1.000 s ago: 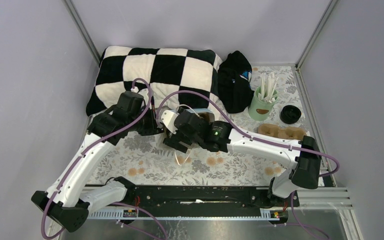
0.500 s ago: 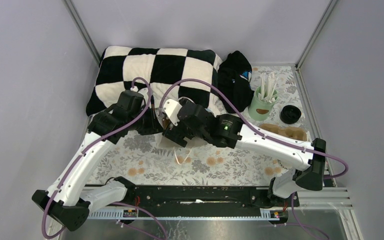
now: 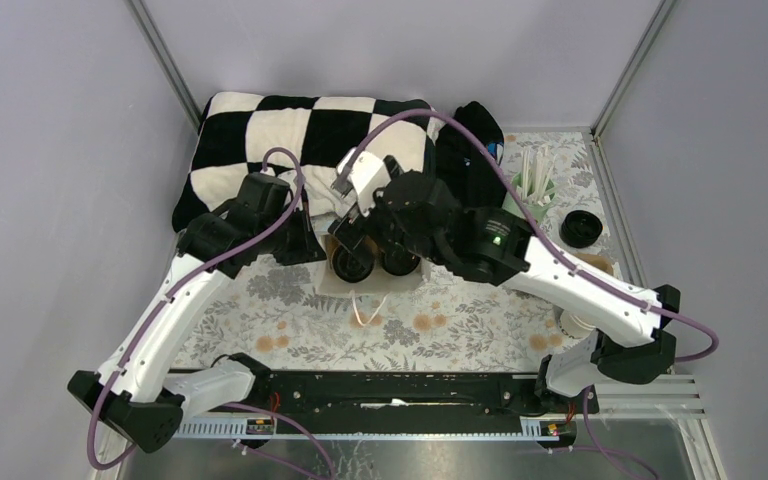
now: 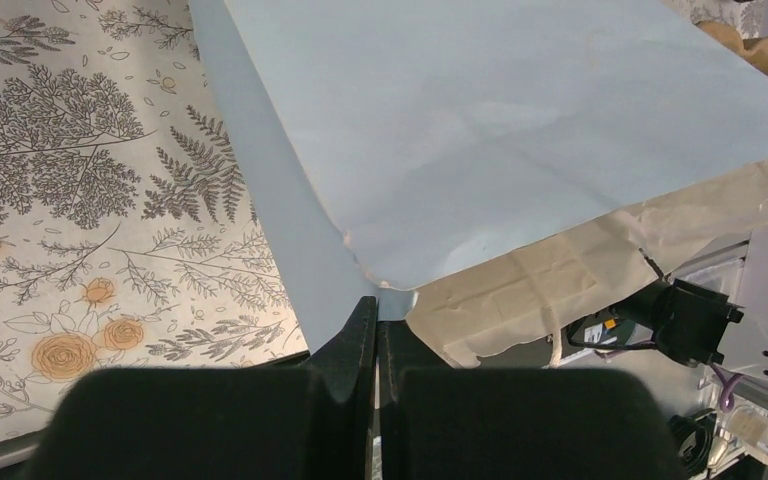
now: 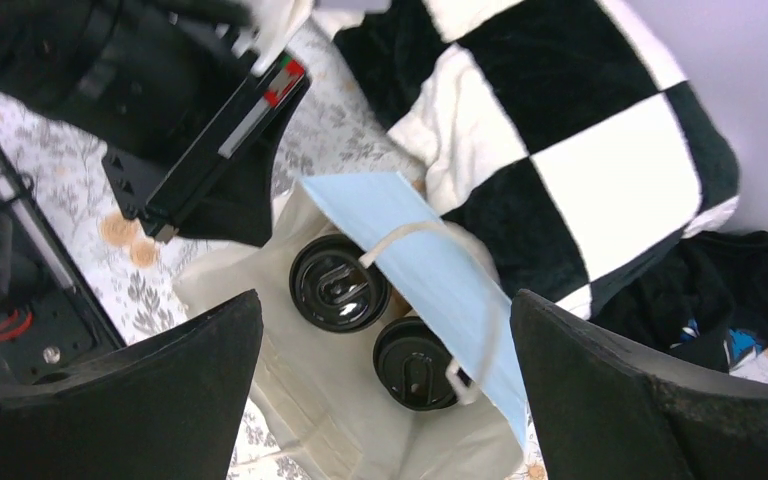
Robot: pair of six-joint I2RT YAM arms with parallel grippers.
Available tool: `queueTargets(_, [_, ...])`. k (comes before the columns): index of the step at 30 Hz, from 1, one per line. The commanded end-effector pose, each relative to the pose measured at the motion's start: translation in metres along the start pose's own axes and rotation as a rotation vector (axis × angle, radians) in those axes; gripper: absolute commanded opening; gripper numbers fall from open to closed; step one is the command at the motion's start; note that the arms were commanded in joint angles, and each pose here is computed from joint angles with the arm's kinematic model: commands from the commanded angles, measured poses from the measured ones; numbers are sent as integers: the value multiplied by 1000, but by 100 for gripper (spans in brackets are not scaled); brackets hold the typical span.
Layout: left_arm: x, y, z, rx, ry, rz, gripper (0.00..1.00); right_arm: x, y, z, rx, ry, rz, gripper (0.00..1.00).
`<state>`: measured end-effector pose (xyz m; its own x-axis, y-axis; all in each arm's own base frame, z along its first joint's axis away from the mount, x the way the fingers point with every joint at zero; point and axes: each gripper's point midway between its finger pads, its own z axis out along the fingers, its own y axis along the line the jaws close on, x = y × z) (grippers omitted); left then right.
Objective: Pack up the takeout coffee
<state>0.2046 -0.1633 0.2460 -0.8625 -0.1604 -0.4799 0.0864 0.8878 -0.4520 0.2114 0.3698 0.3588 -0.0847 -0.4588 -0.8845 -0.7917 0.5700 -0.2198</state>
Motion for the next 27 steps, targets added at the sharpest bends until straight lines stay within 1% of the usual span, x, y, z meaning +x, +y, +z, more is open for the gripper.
queueTargets(1, [-12,-5,-8,-2,-32,-28,0,-33,-38,-39,170,-79,126,100])
queueTargets(3, [-12,-5,-7,-5,-27,-35,0,-26,-56,-45,263,-44,196,100])
queueTargets(5, [-12,-5,-7,-5,-24,-41,0,-11,-71,-49,318,1,283,100])
queueTargets(9, [-11,-6,-7,-6,-20,-48,0,20,-84,-67,369,51,437,100])
queueTargets(14, [-11,-6,-6,-5,-18,-52,0,60,-78,-84,319,109,566,99])
queueTargets(17, [-10,-5,-6,-7,-14,-50,0,88,-62,-86,251,171,604,95])
queueTargets(20, [-8,-4,-6,-9,-7,-47,0,112,-47,-77,194,248,656,91])
queueTargets(22, [-7,-4,-6,-5,-3,-46,0,119,-40,-71,177,280,677,87])
queueTargets(25, [-6,-5,-7,-3,-1,-43,0,133,-43,-60,226,318,710,82])
queueTargets(27, [-5,-4,-7,-3,1,-44,0,136,-42,-50,224,334,729,80])
